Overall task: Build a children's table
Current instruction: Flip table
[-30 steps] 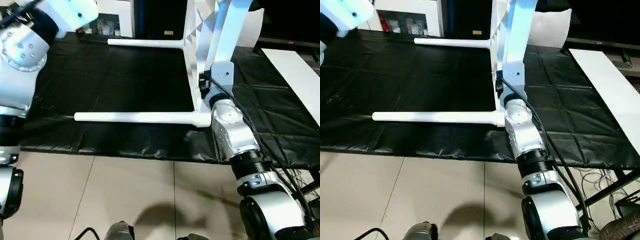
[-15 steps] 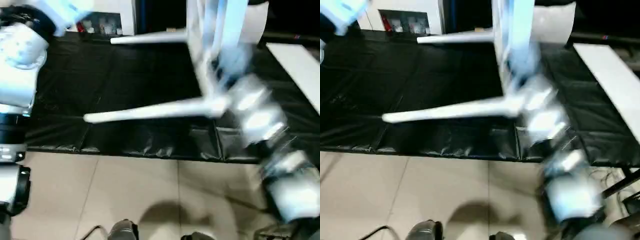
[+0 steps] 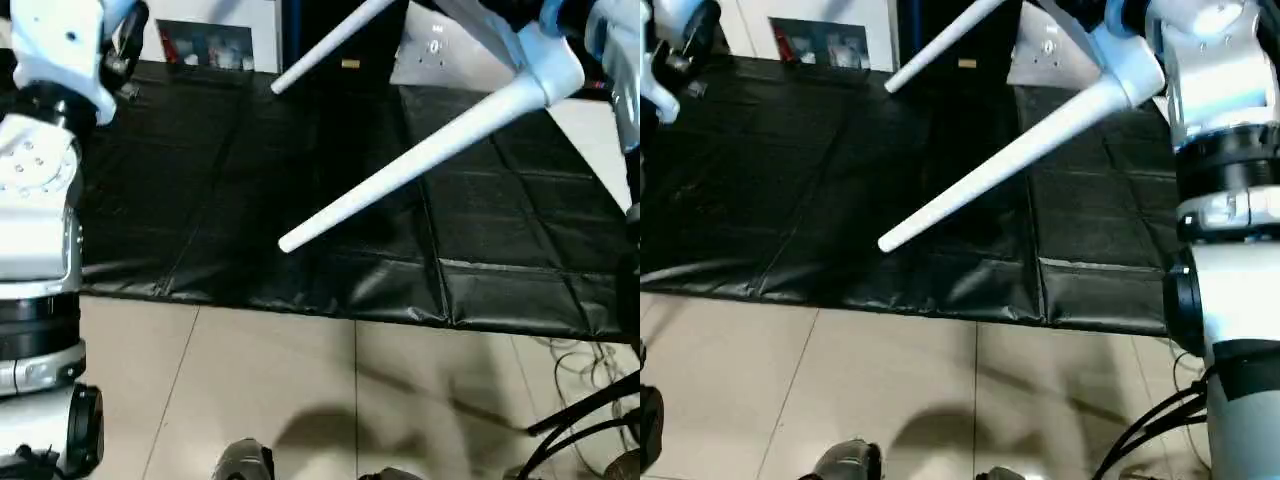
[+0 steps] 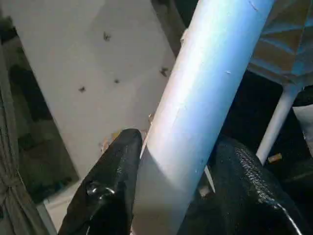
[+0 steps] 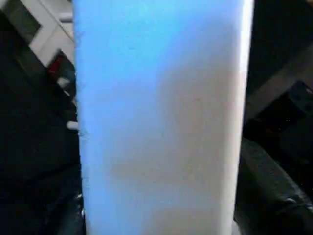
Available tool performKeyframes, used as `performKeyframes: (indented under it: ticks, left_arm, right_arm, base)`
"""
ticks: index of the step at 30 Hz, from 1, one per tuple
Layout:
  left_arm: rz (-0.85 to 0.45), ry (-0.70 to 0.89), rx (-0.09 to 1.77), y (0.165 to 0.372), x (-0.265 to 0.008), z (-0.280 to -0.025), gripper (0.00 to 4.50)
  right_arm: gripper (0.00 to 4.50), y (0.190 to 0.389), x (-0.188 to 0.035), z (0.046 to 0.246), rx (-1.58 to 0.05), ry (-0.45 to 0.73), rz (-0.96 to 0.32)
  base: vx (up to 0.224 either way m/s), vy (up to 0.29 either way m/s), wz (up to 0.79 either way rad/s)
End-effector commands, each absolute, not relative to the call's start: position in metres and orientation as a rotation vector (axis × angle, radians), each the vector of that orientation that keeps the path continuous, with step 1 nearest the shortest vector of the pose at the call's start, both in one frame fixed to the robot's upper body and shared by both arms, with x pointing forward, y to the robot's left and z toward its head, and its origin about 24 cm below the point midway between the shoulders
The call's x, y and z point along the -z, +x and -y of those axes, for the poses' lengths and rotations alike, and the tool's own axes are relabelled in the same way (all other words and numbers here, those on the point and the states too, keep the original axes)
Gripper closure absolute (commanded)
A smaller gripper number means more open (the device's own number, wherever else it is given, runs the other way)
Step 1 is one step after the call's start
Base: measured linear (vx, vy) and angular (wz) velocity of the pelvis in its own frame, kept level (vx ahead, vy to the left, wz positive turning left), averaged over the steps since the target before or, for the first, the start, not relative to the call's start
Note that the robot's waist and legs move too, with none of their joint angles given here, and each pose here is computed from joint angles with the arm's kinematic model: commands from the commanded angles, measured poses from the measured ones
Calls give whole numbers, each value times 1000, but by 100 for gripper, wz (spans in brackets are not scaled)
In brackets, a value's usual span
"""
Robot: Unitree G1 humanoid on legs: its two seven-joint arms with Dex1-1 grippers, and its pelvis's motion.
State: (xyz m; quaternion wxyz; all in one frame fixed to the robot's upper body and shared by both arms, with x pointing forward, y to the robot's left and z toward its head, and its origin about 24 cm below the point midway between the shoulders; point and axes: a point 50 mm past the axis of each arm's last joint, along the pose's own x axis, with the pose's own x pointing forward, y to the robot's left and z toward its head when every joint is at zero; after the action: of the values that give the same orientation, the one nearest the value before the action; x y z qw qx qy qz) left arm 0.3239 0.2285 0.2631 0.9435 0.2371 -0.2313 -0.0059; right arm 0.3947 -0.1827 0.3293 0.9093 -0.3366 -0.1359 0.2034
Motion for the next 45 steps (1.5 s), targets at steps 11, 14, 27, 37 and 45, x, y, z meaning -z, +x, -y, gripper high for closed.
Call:
performKeyframes:
  ticks: [11,14,27,37,45]
  left_arm:
    - [323,300,37,332,-233,-221,253]
    - [313,297,35,333,-230,-221,253]
    - [312,358,34,337,-230,-225,265]
    - [318,377,45,341,-229,-231,272]
    - [302,391,63,342,-223,-233,275]
  right_arm:
    - [42,391,-336,153,-623,-726,406]
    - [8,385,-342,148,-655,-735,514]
    - [0,355,-376,205,-551,-16,924]
    - [0,341,-210,222,-825,156,450]
    - [0,344,-138,228,-658,172,157]
  base:
    - [0,0,0]
    - [0,0,0]
    - [0,0,0]
    - [0,0,0]
    - [0,0,0]
